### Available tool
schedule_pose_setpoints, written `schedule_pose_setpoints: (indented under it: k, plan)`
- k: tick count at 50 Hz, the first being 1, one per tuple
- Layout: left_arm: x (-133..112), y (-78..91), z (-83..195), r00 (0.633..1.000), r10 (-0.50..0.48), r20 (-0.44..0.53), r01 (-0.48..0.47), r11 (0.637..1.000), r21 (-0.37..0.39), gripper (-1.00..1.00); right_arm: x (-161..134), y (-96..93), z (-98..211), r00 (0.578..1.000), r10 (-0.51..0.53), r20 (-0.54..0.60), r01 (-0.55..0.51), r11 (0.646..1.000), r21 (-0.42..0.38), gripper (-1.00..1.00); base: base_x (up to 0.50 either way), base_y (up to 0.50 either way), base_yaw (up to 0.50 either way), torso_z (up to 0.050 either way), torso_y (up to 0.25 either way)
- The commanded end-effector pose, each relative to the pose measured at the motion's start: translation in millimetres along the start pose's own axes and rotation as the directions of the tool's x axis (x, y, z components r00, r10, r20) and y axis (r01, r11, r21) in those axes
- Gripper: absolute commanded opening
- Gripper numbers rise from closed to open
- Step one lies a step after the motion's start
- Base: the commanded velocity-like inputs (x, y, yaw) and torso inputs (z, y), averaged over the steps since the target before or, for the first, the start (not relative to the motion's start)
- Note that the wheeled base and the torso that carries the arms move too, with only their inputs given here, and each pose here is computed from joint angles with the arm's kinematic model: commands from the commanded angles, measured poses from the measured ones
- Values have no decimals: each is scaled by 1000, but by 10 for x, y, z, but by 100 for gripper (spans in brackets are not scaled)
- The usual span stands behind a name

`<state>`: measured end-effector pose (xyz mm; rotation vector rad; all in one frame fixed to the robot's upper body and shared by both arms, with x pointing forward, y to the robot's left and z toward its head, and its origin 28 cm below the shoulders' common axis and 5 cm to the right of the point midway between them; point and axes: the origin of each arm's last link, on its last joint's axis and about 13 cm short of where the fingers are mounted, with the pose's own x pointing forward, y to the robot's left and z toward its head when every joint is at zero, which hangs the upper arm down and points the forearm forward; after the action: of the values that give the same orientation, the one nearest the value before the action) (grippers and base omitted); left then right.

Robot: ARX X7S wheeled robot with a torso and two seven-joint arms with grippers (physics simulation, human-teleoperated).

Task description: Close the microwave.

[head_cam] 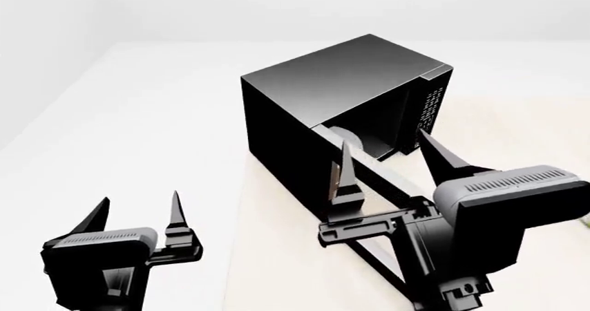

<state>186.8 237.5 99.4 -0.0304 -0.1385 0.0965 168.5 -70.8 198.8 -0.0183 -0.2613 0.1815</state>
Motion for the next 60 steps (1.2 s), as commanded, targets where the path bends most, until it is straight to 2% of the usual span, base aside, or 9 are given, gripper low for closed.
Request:
schedule_pose_setpoints:
  k: [1,26,60]
  plan:
    - [1,-3,-2,1000,1,-1,-1,1000,-1,100,-26,55,0,998,46,-41,-46,999,8,100,0,0,0,0,0]
    - [7,-1,-10,1000,1,-6,-1,1000,0,100,-43,142,-68,988,112,-110,-111,994,19,100,0,0,0,0,0]
    - [-1,-5,-16,1000,0,-6,0,1000,4,100,-85,183,-388,961,150,-233,-142,989,47,100,0,0,0,0,0]
